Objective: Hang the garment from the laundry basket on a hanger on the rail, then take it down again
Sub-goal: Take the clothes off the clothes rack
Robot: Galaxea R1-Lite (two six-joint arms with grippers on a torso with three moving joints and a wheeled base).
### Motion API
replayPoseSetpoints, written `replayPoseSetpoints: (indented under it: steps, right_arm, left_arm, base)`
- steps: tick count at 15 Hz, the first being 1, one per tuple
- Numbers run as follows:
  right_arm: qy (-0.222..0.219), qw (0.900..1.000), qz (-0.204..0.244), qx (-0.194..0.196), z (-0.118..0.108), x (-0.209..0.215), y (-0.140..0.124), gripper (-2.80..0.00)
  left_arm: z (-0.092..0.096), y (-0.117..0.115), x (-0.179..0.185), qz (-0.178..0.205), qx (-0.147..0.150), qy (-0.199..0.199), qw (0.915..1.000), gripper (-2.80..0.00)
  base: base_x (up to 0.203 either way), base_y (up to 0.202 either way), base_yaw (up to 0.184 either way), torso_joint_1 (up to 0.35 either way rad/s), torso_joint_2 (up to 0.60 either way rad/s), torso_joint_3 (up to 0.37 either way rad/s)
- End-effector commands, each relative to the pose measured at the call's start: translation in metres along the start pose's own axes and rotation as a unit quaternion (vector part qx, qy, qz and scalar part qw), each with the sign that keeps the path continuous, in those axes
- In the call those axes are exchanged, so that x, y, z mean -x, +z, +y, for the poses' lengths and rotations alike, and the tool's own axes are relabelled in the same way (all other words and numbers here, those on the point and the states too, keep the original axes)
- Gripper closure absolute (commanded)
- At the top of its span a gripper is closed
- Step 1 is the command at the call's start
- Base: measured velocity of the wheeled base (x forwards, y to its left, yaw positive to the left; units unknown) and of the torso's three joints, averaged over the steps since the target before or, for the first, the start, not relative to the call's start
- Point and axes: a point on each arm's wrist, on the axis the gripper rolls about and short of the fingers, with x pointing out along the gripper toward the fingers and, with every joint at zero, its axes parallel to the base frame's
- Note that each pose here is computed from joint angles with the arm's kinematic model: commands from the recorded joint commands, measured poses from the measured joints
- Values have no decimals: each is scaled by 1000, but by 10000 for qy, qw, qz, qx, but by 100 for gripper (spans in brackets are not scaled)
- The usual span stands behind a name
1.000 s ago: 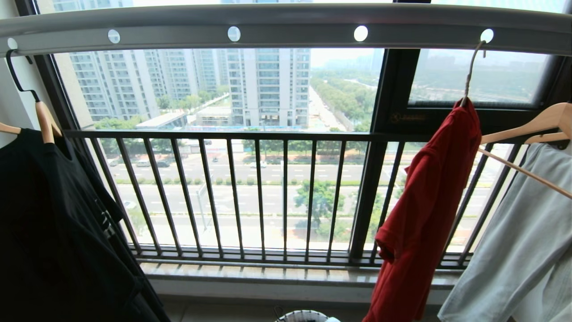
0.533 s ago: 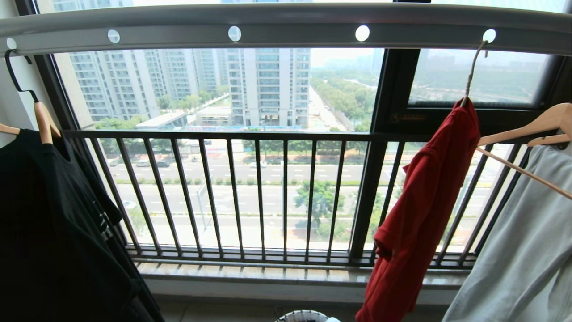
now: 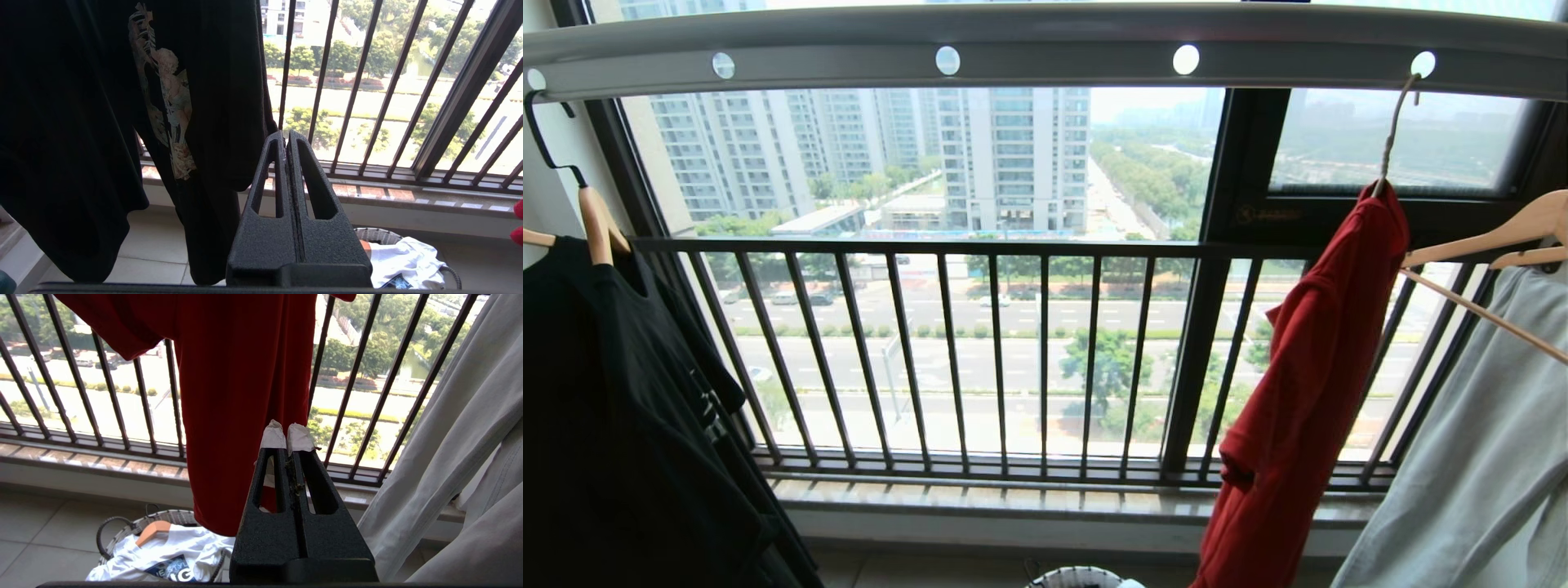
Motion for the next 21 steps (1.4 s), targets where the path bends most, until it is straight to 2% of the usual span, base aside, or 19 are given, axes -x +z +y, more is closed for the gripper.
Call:
replayPoseSetpoints:
  steps: [1,4,11,16,18,21]
  right_arm:
    - [-12,9999,-147,12,0,3,9,0]
    - [-25,9993,-364,29,-1,11,34,0]
    - [21,9995,-325,21,-5,10,93,0]
    - [451,9989,-128,-15,-7,-12,143,0]
    - [767,9967,-3,-269,-7,-20,166,0]
    - [1379,9840,630,-940,-7,-38,197,0]
  left_arm:
    - [0,0,0,3,2,3,10000,0]
    - [0,0,0,-4,-1,2,10000,0]
    - [0,0,0,-1,5,7,10000,0]
    - [0,0,0,-4,-2,2,10000,0]
    - [0,0,0,-4,6,10,10000,0]
    - [0,0,0,3,6,4,10000,0]
  base:
    - [0,0,0,0,0,0]
    - [0,0,0,0,0,0]
    - [0,0,0,0,0,0]
    - [0,0,0,0,0,0]
    - [0,0,0,0,0,0]
    - [0,0,0,0,0,0]
